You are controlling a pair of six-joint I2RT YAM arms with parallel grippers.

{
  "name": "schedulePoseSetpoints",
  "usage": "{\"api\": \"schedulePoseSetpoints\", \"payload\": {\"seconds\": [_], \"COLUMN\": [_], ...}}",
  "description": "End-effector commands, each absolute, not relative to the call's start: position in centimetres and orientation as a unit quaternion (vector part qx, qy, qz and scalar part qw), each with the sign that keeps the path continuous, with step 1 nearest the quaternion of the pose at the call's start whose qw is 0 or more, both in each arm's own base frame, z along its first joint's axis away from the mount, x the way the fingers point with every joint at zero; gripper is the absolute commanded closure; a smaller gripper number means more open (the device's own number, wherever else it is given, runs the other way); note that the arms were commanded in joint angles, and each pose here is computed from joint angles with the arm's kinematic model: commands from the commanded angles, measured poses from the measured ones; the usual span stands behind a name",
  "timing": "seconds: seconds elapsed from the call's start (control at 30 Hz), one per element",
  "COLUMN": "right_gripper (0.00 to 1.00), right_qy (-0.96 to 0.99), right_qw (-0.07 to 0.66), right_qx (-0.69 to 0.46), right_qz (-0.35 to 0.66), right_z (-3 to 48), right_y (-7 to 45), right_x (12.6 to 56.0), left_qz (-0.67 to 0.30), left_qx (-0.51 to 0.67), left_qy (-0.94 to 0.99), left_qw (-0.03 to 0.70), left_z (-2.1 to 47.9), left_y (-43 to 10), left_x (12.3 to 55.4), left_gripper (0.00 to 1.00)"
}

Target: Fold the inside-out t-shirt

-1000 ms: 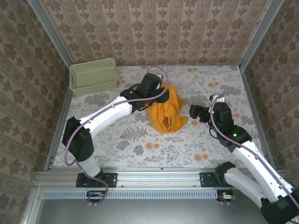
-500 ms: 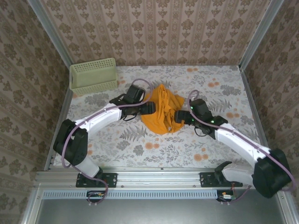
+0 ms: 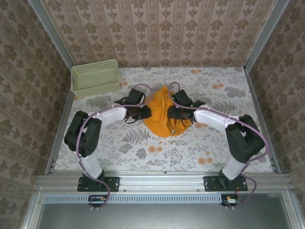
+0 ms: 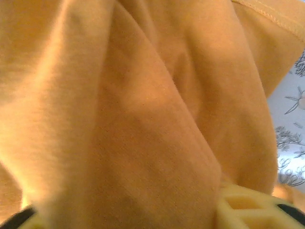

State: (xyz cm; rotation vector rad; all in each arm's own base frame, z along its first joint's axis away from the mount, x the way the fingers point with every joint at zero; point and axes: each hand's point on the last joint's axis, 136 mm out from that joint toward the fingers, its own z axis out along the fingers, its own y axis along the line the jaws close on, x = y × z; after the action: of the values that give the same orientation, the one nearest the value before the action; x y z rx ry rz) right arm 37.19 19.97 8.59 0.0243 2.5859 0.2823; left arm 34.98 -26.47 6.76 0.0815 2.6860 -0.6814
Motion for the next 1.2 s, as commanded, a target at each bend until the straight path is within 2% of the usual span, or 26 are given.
{"api": "schedulePoseSetpoints", "payload": {"seconds": [0.0,0.07,0.1,0.33,0.6,0.7,0.77,0.87,0.97,1.07,1.17], "right_gripper": [0.68,0.78,0.82,0.94,0.92,0.88,0.87,0.90,0.96,0.96,0.95], "right_qy": [0.961,0.956,0.952,0.914,0.853,0.832,0.827,0.842,0.856,0.855,0.852], "right_qw": [0.271,0.293,0.307,0.402,0.521,0.551,0.557,0.533,0.507,0.505,0.510], "right_qx": [0.007,0.008,0.008,0.039,0.011,-0.005,-0.006,-0.005,-0.003,-0.002,-0.001], "right_qz": [0.049,0.021,0.008,-0.034,0.035,0.063,0.076,0.091,0.105,0.114,0.120], "right_z": [9.4,10.8,11.8,19.5,30.6,32.8,33.0,31.3,30.1,30.4,31.3], "right_y": [18.0,16.6,15.8,10.5,9.1,9.3,9.5,10.5,11.5,11.9,12.0], "right_x": [36.7,36.6,36.5,35.0,31.1,30.0,29.7,30.4,31.0,31.3,31.3], "left_qz": [-0.255,-0.245,-0.241,-0.232,-0.253,-0.251,-0.257,-0.309,-0.328,-0.337,-0.360], "left_qx": [0.053,0.053,0.049,0.031,0.050,0.029,0.024,0.066,0.137,0.196,0.255], "left_qy": [0.940,0.940,0.940,0.919,0.843,0.819,0.819,0.837,0.852,0.851,0.838], "left_qw": [0.221,0.231,0.239,0.317,0.473,0.515,0.513,0.447,0.385,0.351,0.323], "left_z": [10.6,11.2,11.8,18.2,30.4,32.8,32.5,29.9,26.2,22.5,19.5], "left_y": [-27.2,-26.3,-25.7,-21.6,-19.0,-16.9,-17.0,-20.8,-26.6,-31.6,-36.2], "left_x": [36.5,36.7,36.8,37.3,35.1,34.7,34.9,35.3,33.8,31.4,28.3], "left_gripper": [0.94,1.00,1.00,1.00,1.00,1.00,1.00,1.00,0.84,0.64,0.50]}}
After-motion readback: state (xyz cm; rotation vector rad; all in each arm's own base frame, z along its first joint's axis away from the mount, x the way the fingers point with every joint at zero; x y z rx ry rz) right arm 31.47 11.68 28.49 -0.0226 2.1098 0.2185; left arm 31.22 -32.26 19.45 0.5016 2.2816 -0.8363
